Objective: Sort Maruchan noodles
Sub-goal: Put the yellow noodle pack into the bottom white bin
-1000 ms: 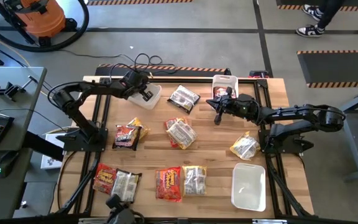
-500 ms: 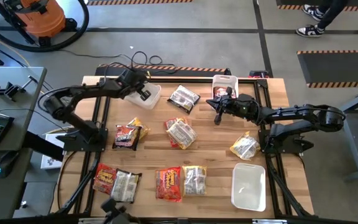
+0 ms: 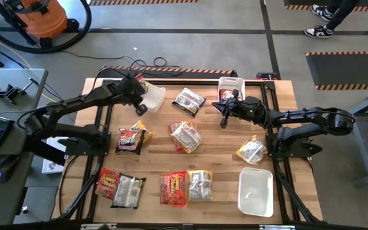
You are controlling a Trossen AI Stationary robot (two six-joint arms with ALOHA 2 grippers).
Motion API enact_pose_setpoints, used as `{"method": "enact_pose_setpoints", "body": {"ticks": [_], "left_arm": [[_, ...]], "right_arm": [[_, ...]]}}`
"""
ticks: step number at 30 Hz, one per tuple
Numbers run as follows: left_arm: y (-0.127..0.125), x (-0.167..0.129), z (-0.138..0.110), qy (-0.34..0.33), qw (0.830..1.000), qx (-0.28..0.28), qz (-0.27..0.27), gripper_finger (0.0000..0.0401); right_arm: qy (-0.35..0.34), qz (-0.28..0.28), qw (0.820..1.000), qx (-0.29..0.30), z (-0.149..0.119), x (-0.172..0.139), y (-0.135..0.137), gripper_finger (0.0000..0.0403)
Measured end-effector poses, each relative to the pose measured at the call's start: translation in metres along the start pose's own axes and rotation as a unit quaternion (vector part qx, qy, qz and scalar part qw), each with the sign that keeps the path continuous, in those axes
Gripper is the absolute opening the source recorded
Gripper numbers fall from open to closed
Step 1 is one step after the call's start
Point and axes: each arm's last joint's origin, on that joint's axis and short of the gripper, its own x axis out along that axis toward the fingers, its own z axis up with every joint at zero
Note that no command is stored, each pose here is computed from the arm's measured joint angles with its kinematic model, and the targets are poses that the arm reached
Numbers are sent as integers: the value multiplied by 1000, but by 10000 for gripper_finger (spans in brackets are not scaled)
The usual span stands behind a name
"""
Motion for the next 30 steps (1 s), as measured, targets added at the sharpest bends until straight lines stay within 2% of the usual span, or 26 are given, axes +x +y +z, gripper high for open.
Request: {"method": "enact_pose_setpoints", "body": {"ticks": [2, 4, 6, 11, 16, 20, 26, 30], "left_arm": [[0, 0, -10, 55, 998, -29, 14, 0], [1, 3, -15, 84, 994, -44, 45, 0], [3, 8, -15, 96, 991, -60, 76, 0], [11, 24, -17, 125, 980, -105, 114, 0], [14, 38, -19, 147, 972, -111, 148, 0], [11, 38, -19, 150, 973, -97, 145, 0], [2, 10, -17, 102, 982, -88, 132, 0], [-15, -12, -14, 53, 994, -46, 85, 0]], "right_arm": [[0, 0, 1000, 0, 0, 0, 0, 0], [0, 0, 1000, 0, 0, 0, 0, 0], [0, 0, 1000, 0, 0, 0, 0, 0], [0, 0, 1000, 1, 0, 0, 0, 0], [0, 0, 1000, 1, 0, 0, 0, 0], [4, 1, 1000, 0, -1, 0, 0, 0], [4, 1, 1000, 0, -1, 0, 0, 0], [4, 1, 1000, 0, -1, 0, 0, 0]]}}
